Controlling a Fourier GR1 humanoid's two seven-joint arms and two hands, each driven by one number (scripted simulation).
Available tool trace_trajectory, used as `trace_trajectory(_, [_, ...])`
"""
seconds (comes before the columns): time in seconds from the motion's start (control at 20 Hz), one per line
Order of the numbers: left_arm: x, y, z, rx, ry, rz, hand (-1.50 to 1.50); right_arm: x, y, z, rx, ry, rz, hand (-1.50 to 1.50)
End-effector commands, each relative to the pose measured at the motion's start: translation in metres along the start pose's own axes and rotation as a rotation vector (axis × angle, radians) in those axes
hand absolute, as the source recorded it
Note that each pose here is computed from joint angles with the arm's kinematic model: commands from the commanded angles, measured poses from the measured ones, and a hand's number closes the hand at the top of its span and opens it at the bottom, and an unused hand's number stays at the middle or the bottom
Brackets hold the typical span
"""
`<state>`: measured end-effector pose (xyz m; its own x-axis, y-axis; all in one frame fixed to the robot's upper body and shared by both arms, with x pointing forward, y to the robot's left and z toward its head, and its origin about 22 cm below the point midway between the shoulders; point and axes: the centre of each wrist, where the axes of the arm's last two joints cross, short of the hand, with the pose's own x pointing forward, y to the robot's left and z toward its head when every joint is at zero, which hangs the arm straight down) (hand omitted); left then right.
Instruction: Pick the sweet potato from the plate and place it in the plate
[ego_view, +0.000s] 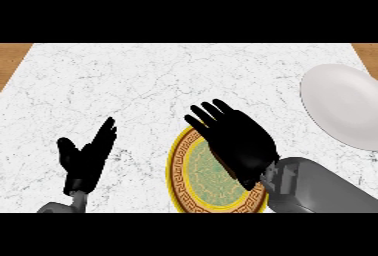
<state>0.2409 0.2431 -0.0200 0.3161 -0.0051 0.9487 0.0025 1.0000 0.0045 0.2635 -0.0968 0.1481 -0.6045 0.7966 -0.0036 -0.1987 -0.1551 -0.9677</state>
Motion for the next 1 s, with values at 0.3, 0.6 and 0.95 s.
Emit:
trace_trajectory(0.3, [-0.009,0.004,0.001,0.007,0.067,-0.006,0.00,-0.002,0.042,0.009,0.116,0.046,-0.019,-1.50])
trace_trajectory(0.6, [-0.012,0.007,0.010,-0.005,0.054,-0.004,0.00,0.011,0.061,-0.006,0.070,0.053,0.041,-1.50])
trace_trajectory(0.95, [-0.009,0.003,-0.004,-0.003,0.071,-0.004,0.00,0.025,0.063,-0.013,0.075,0.115,0.131,-1.50])
